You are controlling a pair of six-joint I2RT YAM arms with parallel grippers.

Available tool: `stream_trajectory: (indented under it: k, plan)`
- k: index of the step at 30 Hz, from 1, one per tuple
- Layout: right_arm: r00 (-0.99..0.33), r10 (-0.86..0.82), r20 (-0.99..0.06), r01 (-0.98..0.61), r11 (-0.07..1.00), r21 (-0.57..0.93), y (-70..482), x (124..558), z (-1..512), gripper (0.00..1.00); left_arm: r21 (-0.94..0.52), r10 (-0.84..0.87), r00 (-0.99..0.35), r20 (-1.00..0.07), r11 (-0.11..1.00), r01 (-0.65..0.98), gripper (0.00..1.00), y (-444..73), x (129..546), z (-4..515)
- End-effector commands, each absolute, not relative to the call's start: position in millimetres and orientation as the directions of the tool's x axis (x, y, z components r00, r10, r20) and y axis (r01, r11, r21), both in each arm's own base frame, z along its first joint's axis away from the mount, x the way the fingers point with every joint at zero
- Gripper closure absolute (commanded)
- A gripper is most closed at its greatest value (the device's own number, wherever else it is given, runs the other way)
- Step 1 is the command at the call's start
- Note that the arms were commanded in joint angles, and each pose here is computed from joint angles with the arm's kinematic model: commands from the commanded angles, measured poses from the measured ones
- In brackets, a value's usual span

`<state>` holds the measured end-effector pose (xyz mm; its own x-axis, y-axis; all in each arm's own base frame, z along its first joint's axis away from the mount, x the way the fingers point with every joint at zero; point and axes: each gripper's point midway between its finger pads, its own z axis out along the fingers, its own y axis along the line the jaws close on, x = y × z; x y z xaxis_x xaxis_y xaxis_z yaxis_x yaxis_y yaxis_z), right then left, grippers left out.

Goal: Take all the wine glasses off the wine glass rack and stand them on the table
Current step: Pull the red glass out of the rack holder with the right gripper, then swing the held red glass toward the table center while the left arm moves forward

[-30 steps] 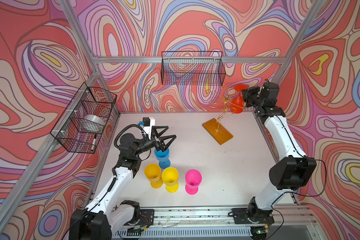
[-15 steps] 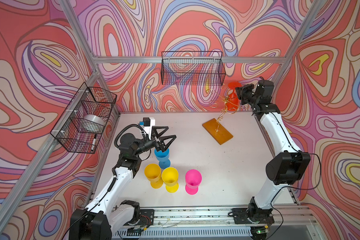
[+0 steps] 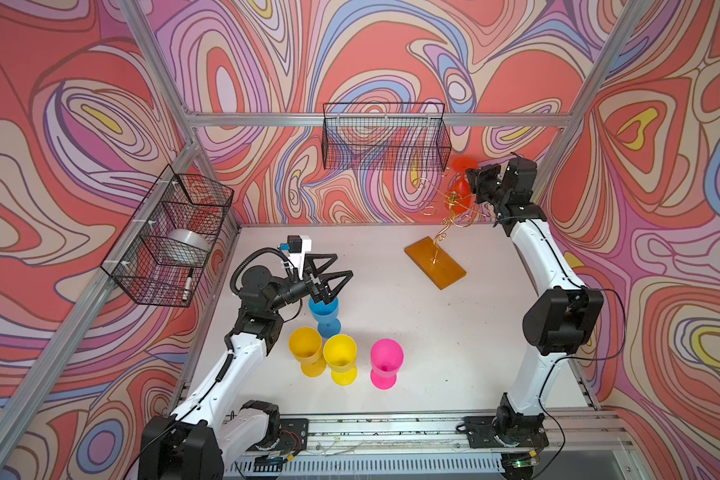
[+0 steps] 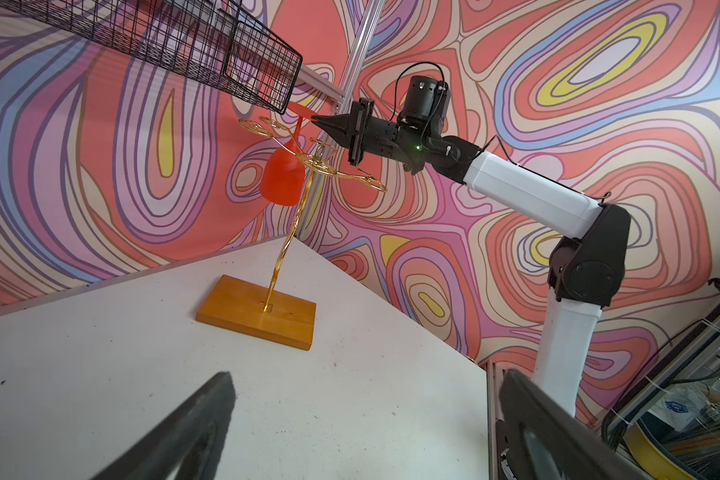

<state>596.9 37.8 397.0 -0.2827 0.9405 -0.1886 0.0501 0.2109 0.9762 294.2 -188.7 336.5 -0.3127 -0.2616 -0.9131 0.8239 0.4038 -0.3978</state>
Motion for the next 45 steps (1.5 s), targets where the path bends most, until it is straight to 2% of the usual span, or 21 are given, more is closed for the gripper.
stream_trajectory:
  k: [1,7,16,25,29,33,37,45]
  plan:
    - [-0.228,0.948,-0.223,-0.042,0.22,0.975,24,598,426,1.0,-0.363,-0.254,-0.279,-0.926,0.406,0.838,0.0,-188,295,346]
    - [-0.154,0.961,-0.228,-0.072,0.219,0.973,-5,593,432,1.0,-0.363,-0.253,-0.279,-0.926,0.406,0.839,0.0,-188,295,346]
    - [-0.051,0.957,-0.285,-0.089,0.28,0.956,-43,572,447,1.0,-0.36,-0.254,-0.274,-0.928,0.408,0.839,0.0,-187,293,347]
    - [0.017,0.894,-0.447,-0.054,0.447,0.893,-50,521,469,1.0,-0.357,-0.253,-0.272,-0.929,0.409,0.84,0.0,-188,293,348]
    - [0.039,0.83,-0.556,-0.043,0.558,0.829,-47,492,483,1.0,-0.354,-0.246,-0.271,-0.931,0.417,0.837,0.0,-188,292,347]
    - [0.027,0.718,-0.695,-0.055,0.695,0.716,-22,466,497,1.0,-0.342,-0.234,-0.262,-0.936,0.439,0.831,0.0,-186,292,347]
    - [-0.002,0.556,-0.831,-0.108,0.826,0.553,33,443,507,1.0,-0.341,-0.225,-0.264,-0.938,0.462,0.818,0.0,-184,292,346]
    - [-0.025,0.271,-0.962,-0.29,0.919,0.266,138,385,507,1.0,-0.383,-0.247,-0.293,-0.924,0.569,0.728,0.0,-169,306,346]
